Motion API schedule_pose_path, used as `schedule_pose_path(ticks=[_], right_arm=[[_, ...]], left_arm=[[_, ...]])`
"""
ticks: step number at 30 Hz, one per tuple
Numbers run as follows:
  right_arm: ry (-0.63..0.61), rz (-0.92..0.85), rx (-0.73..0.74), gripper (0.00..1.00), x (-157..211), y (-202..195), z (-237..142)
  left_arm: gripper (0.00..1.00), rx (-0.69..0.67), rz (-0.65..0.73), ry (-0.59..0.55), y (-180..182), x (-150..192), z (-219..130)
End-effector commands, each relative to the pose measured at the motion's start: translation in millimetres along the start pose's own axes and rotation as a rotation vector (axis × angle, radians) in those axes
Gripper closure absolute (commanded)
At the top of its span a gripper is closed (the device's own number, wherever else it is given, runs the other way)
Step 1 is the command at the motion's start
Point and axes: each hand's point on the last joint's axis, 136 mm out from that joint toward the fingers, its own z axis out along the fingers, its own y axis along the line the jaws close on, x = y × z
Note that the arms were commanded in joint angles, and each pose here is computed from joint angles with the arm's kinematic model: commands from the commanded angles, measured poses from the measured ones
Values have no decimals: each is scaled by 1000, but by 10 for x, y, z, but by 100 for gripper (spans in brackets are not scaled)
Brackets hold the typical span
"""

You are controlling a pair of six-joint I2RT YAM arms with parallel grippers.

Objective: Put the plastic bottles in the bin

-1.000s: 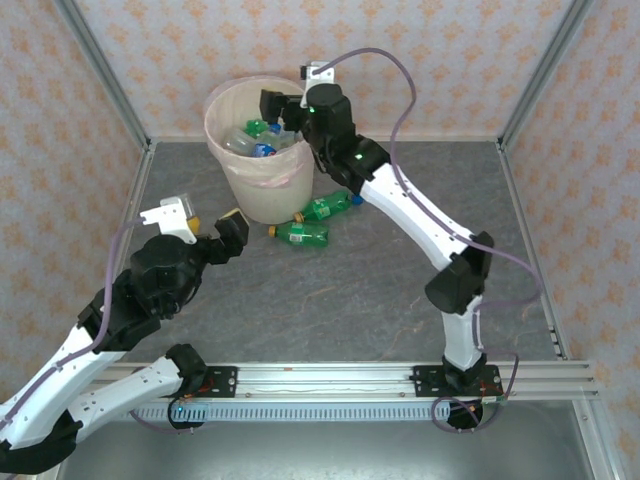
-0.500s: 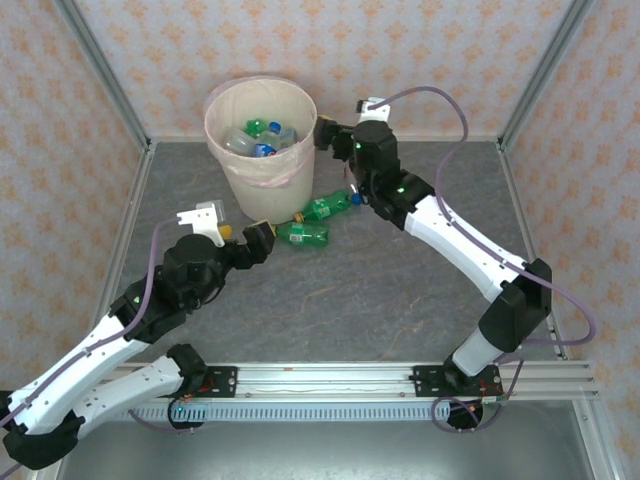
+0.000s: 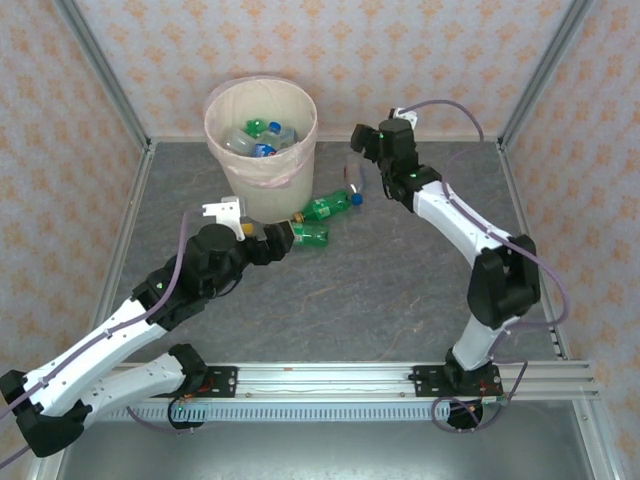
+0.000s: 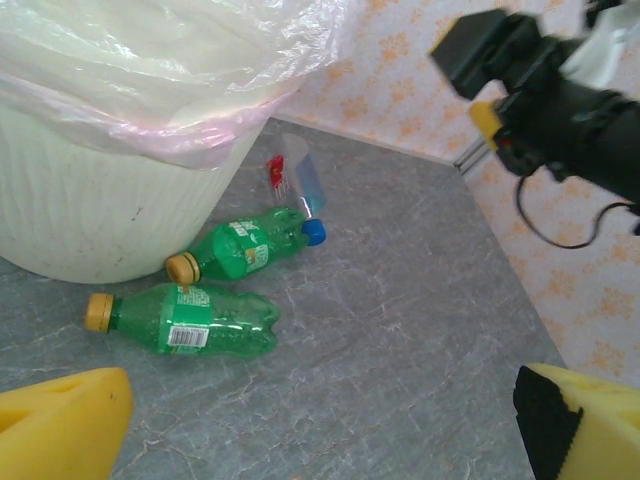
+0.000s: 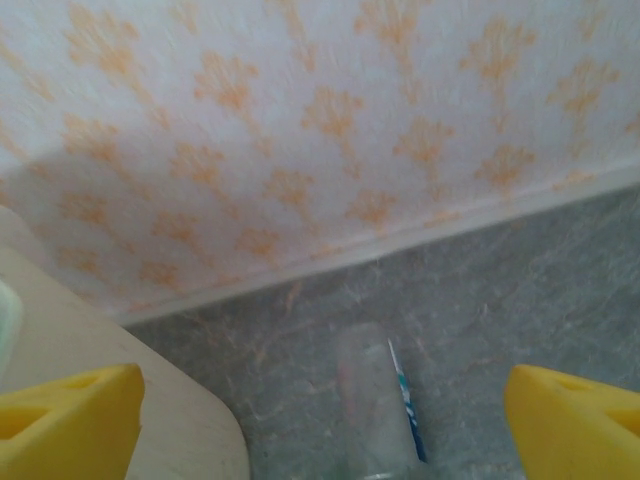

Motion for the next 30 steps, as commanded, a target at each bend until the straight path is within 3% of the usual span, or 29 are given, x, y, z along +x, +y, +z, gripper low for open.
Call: schedule_pose_path(ticks=[1,8,14,30], right_arm=[[97,11,-14,9,207,1,244],[230,-26,29,18,579,-66,739],[282,-47,57,18,786,-104,1018],[428,-83,125,18,1440,-339,1397]], left_arm=[[1,73,-25,-55,-221,-230,-66],[1,85,-24,-51,-307,-290,-32],[1,85,-28,-56,-314,-313,-47],[1,71,-32,-63,-255,-313,-100]])
